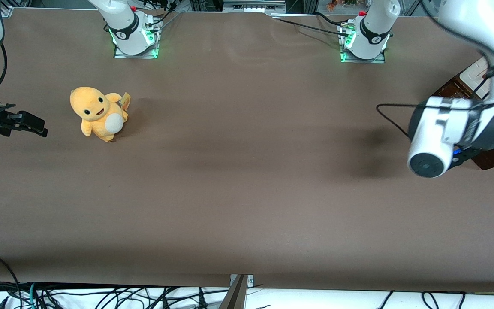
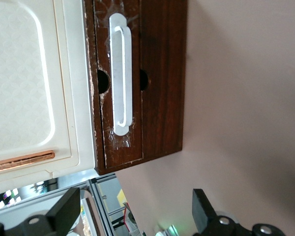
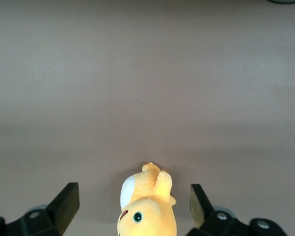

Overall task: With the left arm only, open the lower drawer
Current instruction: 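Lower the open left gripper around the lower drawer's white bar handle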

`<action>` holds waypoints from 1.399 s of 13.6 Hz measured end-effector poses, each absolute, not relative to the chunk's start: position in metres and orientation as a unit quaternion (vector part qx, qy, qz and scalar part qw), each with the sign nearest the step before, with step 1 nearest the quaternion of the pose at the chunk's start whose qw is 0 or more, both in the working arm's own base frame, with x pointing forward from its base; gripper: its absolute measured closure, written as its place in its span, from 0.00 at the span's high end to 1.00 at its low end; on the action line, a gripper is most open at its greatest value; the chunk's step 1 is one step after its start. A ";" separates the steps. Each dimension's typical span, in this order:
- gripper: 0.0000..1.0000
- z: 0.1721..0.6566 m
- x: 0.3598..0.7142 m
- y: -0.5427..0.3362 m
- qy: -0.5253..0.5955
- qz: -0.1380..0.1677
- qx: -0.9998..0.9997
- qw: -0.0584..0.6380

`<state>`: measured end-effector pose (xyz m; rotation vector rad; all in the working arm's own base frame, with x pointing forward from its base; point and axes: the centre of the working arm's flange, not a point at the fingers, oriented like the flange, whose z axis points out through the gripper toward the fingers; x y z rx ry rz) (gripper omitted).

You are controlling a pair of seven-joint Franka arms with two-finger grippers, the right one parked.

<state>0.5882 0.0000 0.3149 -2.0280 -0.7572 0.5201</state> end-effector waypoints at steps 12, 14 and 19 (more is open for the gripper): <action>0.93 0.183 0.572 0.093 -0.236 0.255 -0.714 0.608; 0.91 0.176 0.571 0.111 -0.229 0.254 -0.705 0.622; 0.80 0.170 0.565 0.140 -0.235 0.274 -0.701 0.615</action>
